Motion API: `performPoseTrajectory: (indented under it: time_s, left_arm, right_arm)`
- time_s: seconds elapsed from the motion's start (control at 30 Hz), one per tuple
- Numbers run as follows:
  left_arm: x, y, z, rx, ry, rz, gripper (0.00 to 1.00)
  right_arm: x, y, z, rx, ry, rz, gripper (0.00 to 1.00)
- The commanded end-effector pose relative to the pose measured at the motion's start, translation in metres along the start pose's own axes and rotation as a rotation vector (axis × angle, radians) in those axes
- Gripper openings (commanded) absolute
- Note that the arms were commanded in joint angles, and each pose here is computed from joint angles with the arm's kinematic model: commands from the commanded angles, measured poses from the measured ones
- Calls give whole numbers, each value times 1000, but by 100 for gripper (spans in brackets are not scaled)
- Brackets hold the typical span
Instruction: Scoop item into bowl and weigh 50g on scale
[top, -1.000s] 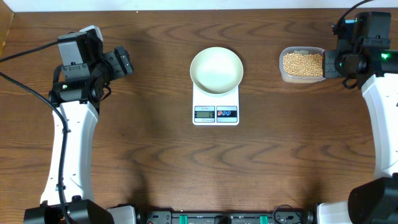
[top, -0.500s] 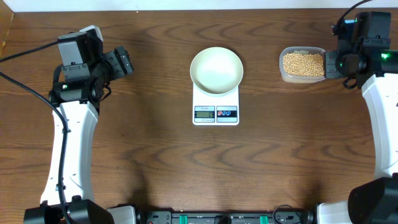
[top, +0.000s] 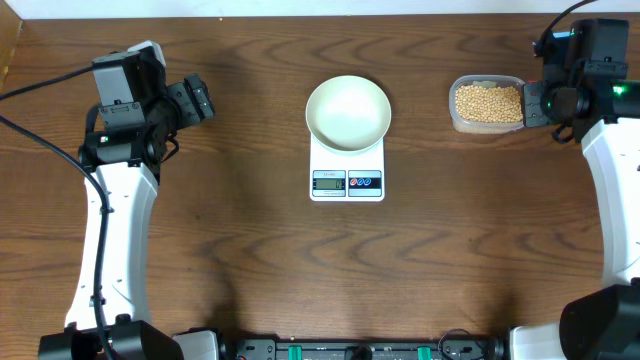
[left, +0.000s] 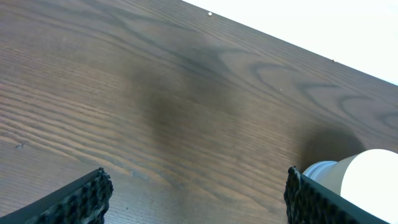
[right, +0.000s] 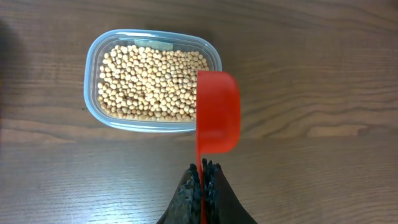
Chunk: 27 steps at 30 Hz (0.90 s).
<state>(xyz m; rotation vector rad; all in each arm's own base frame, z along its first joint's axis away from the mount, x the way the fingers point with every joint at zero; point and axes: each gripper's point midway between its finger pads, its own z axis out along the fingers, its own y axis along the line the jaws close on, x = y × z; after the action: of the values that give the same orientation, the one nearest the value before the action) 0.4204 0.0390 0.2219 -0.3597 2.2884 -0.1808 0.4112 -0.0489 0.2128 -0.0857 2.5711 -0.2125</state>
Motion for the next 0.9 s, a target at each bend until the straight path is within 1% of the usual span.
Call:
performPoseTrajectory:
  time_s: [0.0, 0.4, 0.87]
  left_arm:
    - [-4, 2, -2, -12, -10, 13, 90]
    - [-4, 2, -2, -12, -10, 13, 90]
    - [-4, 2, -2, -12, -10, 13, 91]
  right_arm:
    - [3, -1, 1, 13, 8, -18, 1]
    - [12, 2, 11, 9, 28, -20, 1]
    - [11, 2, 12, 10, 20, -20, 1]
